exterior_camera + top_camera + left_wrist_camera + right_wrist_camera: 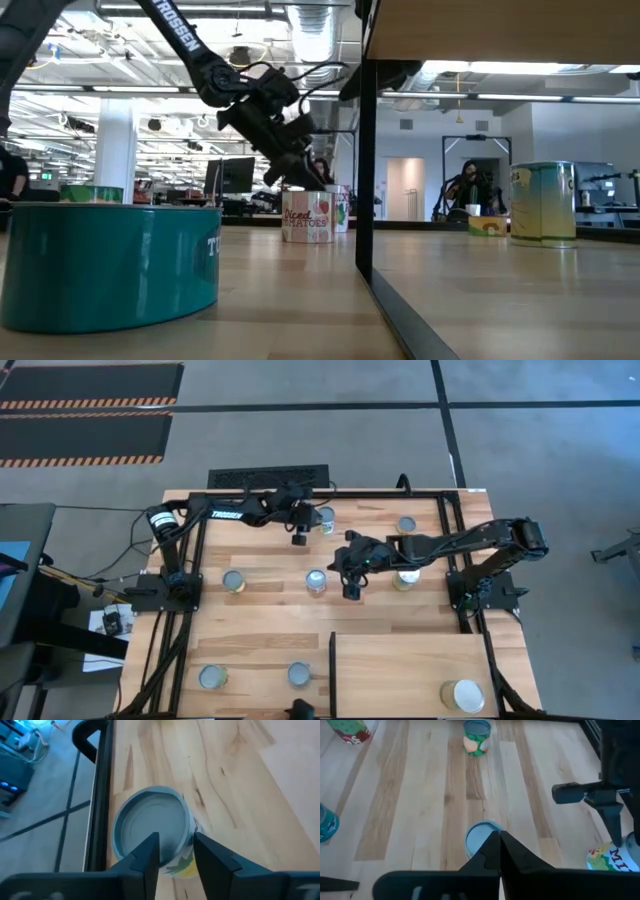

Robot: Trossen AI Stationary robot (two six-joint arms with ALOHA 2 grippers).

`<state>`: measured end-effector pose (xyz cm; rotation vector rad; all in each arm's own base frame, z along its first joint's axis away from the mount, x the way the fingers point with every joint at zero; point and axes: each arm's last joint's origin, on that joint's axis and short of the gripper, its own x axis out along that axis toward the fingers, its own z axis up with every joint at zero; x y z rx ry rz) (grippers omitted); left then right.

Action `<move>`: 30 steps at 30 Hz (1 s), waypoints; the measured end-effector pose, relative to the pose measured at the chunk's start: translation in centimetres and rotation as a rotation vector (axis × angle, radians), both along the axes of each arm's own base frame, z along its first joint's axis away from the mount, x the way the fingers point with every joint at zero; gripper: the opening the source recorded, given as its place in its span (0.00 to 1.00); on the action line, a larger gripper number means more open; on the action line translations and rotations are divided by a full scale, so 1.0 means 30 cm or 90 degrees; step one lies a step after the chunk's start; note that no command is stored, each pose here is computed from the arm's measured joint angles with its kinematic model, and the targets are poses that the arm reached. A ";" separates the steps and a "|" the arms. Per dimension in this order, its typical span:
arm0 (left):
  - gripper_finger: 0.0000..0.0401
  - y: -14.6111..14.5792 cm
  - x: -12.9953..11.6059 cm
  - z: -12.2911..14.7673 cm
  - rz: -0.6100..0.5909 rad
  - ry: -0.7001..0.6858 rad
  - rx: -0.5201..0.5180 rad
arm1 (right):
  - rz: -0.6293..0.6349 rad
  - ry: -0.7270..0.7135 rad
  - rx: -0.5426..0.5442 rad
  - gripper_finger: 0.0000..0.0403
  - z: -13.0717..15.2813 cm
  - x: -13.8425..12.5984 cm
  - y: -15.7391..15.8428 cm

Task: Pick and place cans onto a shelf
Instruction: Move the canned mixed fruit to the center of the table

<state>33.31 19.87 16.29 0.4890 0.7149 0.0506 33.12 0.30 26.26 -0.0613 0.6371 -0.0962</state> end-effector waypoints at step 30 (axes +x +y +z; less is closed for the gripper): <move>0.00 -0.537 -0.278 0.315 -0.159 0.061 -0.218 | 0.050 0.004 0.003 0.01 0.060 -0.068 0.095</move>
